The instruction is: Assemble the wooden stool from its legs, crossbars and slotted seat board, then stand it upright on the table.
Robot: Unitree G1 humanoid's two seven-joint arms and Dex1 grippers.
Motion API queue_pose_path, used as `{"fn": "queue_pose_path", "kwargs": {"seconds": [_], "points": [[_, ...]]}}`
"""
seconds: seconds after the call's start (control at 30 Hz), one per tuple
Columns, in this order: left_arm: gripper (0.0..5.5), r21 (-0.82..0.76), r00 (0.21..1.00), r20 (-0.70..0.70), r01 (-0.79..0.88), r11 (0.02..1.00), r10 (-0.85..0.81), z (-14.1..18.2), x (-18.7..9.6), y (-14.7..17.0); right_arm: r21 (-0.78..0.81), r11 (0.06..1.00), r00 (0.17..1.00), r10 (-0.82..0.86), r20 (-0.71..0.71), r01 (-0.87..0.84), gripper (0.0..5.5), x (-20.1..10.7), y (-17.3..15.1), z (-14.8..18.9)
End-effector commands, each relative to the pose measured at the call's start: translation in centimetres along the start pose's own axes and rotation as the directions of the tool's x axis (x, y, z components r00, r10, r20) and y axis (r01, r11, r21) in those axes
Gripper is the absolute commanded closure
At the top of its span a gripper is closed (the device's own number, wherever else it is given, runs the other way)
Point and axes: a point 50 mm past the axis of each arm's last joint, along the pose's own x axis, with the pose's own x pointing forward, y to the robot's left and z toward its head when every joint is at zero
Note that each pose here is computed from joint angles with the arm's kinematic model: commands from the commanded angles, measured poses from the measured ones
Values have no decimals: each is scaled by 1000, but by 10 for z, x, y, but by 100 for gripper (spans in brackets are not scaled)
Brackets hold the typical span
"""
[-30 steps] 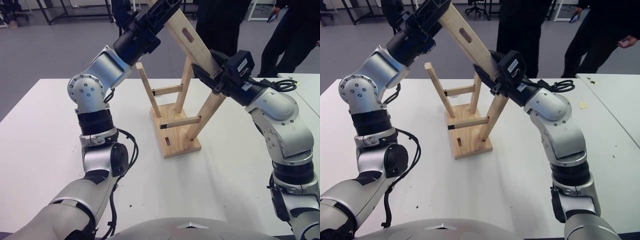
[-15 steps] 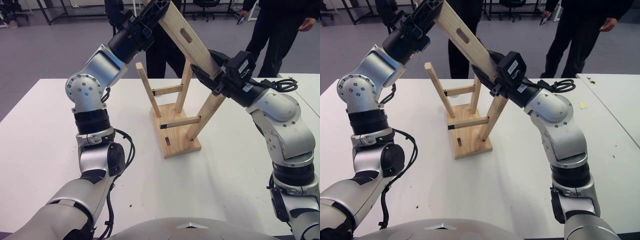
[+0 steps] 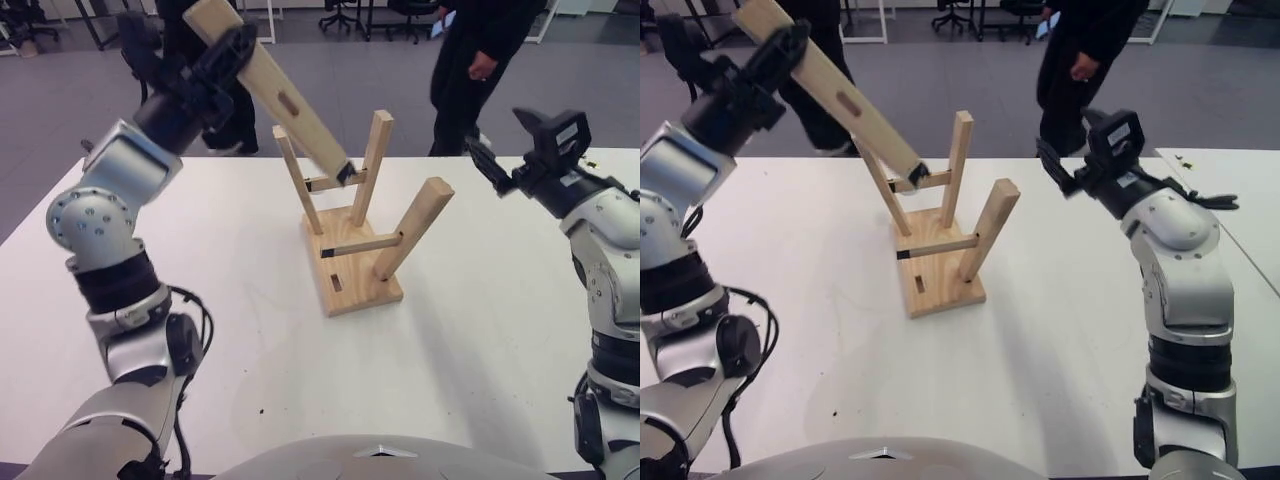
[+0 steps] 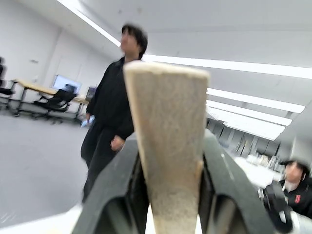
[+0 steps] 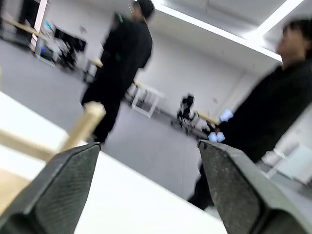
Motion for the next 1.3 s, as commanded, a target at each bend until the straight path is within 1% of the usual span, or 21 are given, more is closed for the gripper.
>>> {"fn": "queue_pose_path", "kwargs": {"seconds": [0.03, 0.07, 0.13, 0.2, 0.27, 0.37, 0.5, 0.63, 0.8, 0.9, 1.03, 1.13, 1.2, 1.3], "points": [[448, 91, 969, -158, -175, 980, 188, -52, -36, 1, 4, 986, 944, 160, -289, -166, 177, -12, 49, -83], [448, 80, 959, -163, -223, 971, 234, -62, -43, -1, 17, 982, 929, 185, -321, -189, 177, -16, 60, -96], [448, 1, 931, -151, -335, 942, 331, -81, -60, -4, 30, 972, 904, 226, -364, -232, 177, -19, 85, -119], [448, -56, 900, -129, -427, 903, 417, -91, -71, -5, 26, 959, 888, 271, -371, -282, 177, -18, 106, -128], [448, -113, 857, -89, -514, 850, 507, -92, -80, 0, 6, 938, 880, 327, -344, -346, 177, -16, 123, -125], [448, -119, 804, -87, -594, 795, 588, -94, -92, 4, -11, 911, 877, 392, -279, -411, 177, -14, 139, -113], [448, -175, 751, -87, -658, 732, 654, -99, -100, 3, -23, 875, 858, 468, -213, -483, 177, -17, 152, -99], [448, -202, 719, -71, -689, 696, 691, -100, -102, 4, -11, 864, 851, 494, -176, -504, 177, -17, 157, -93], [448, -162, 674, -101, -736, 657, 731, -110, -107, 6, -12, 868, 857, 487, -165, -496, 177, -16, 155, -92], [448, -135, 646, -113, -763, 633, 755, -118, -104, 3, -17, 871, 861, 482, -164, -491, 177, -15, 153, -91], [448, 0, 623, -108, -780, 626, 775, -117, -98, -9, -35, 870, 862, 480, -165, -492, 177, -16, 154, -88], [448, 164, 628, -96, -756, 634, 773, -116, -85, -21, -56, 863, 858, 490, -154, -503, 177, -14, 157, -80], [448, 243, 626, -116, -735, 634, 771, -125, -80, -29, -72, 856, 854, 498, -150, -512, 177, -11, 157, -75], [448, 332, 598, -157, -717, 612, 786, -140, -80, -36, -100, 845, 847, 511, -146, -526, 177, -9, 154, -67]]}}
